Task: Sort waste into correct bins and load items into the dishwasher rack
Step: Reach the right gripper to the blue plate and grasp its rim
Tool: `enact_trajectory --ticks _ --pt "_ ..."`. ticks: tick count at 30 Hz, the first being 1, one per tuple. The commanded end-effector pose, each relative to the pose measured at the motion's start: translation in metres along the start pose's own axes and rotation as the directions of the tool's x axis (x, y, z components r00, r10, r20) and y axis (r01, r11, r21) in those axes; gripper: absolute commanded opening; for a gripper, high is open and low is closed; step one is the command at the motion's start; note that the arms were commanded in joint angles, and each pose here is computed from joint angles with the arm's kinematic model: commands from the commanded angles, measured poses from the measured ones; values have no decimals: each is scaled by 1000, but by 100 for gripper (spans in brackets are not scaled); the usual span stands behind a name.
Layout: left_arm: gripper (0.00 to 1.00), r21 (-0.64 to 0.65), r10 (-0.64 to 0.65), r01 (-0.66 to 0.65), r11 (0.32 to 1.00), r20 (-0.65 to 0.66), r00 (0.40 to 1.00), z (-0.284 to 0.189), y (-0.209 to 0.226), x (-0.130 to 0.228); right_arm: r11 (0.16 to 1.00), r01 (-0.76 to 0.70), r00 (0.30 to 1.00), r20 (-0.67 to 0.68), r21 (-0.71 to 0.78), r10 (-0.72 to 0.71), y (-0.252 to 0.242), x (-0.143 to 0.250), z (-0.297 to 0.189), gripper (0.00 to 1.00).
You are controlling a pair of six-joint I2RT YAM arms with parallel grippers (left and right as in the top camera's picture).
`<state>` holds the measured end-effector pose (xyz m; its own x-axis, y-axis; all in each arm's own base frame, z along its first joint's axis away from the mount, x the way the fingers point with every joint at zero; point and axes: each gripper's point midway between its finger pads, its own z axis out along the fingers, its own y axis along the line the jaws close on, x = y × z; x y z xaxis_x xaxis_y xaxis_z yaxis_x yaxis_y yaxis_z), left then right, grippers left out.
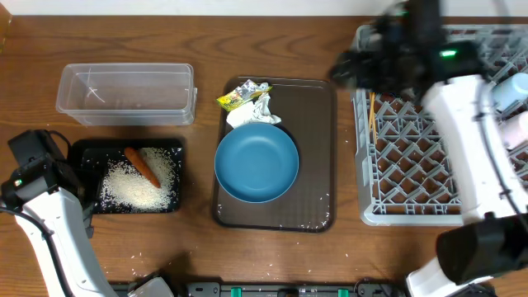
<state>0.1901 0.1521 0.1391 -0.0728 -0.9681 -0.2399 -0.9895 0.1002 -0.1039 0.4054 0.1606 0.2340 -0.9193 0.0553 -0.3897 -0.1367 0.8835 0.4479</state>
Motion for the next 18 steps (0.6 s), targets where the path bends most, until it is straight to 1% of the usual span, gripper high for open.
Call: enact_trajectory --ticks 1,6,10,13,17,18 --pt "95 -9 -18 18 1000 20 1000 -2 4 -3 968 251 961 -125 24 -247 53 49 47 99" --pt "96 -10 -18 18 1000 20 1000 -2 4 -3 880 464 878 -183 101 -442 102 95 100 99" --pt "96 -10 -18 18 1000 20 1000 -2 4 -3 814 575 805 -229 79 -546 136 138 144 99" --pt "96 -10 -18 18 1000 20 1000 -2 4 -3 774 630 753 -289 59 -591 146 173 171 99" --pt "96 -10 -18 18 1000 20 1000 -2 4 -3 734 677 700 -357 58 -618 146 206 191 99" --pt "96 -10 -18 18 1000 20 1000 -2 4 -3 728 683 691 -370 55 -621 145 212 194 96"
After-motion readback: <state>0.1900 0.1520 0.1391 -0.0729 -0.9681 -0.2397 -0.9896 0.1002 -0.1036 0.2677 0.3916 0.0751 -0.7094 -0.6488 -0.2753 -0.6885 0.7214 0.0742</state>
